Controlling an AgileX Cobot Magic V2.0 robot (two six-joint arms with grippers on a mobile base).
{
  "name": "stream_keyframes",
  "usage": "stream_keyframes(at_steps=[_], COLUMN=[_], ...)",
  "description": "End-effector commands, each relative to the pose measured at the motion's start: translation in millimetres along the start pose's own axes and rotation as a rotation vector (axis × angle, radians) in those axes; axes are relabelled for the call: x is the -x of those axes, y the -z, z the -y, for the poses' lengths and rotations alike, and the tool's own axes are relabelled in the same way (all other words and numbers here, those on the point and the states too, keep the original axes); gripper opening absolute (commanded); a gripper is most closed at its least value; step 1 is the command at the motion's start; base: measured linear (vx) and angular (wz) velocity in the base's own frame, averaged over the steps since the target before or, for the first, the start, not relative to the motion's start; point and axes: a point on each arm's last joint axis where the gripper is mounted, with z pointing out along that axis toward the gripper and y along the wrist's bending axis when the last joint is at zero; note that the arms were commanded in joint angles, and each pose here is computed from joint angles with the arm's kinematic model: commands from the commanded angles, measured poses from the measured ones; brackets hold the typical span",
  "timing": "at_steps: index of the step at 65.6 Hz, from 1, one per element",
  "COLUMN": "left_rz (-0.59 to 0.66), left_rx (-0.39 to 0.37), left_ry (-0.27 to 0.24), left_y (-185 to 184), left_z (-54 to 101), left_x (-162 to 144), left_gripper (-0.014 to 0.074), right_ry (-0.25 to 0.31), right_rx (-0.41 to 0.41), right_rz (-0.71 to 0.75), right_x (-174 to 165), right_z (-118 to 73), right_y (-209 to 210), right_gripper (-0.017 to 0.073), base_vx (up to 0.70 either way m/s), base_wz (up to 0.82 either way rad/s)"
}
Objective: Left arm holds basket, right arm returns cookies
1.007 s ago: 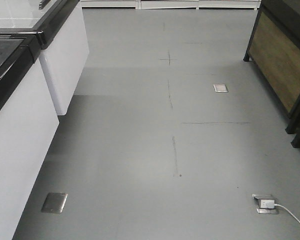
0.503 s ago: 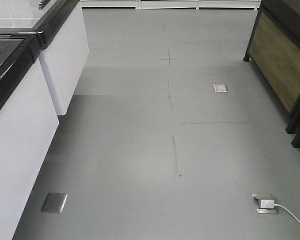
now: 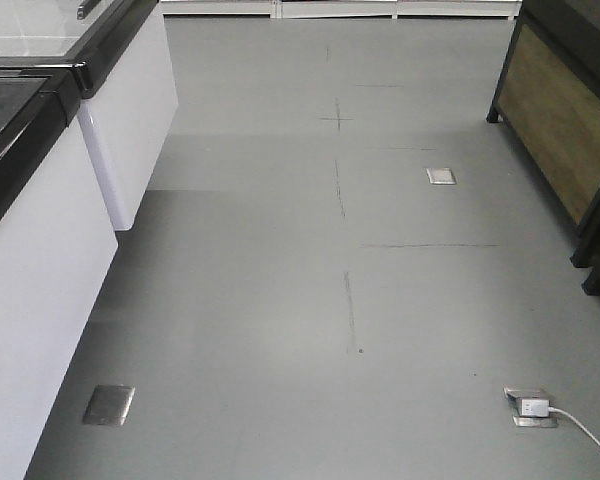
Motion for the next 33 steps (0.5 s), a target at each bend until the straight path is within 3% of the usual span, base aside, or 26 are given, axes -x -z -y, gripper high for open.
stream_keyframes(at_steps=[1, 12, 33], left_rz=[0.062, 0.069, 0.078], left_rx=[-0.118, -0.179, -0.176], left_ry=[0.024, 0.032, 0.031], left_y=[4, -3, -16], left_z=[18.2, 23.7, 19.1], left_x=[6, -1, -3], left_gripper=[0.0447, 0.0447, 0.0447], right_ry=[0.011, 0.011, 0.011], right_rx=[0.001, 0.001, 0.001], right_rz=[0.066, 0.066, 0.066], right_x=[1, 1, 1], right_z=[0.1, 0.1, 0.1], right_y=[0, 0, 0], right_gripper=[-0.0006, -0.0006, -0.0006], base_vx=[0.00, 0.00, 0.00], base_wz=[0.00, 0.00, 0.00])
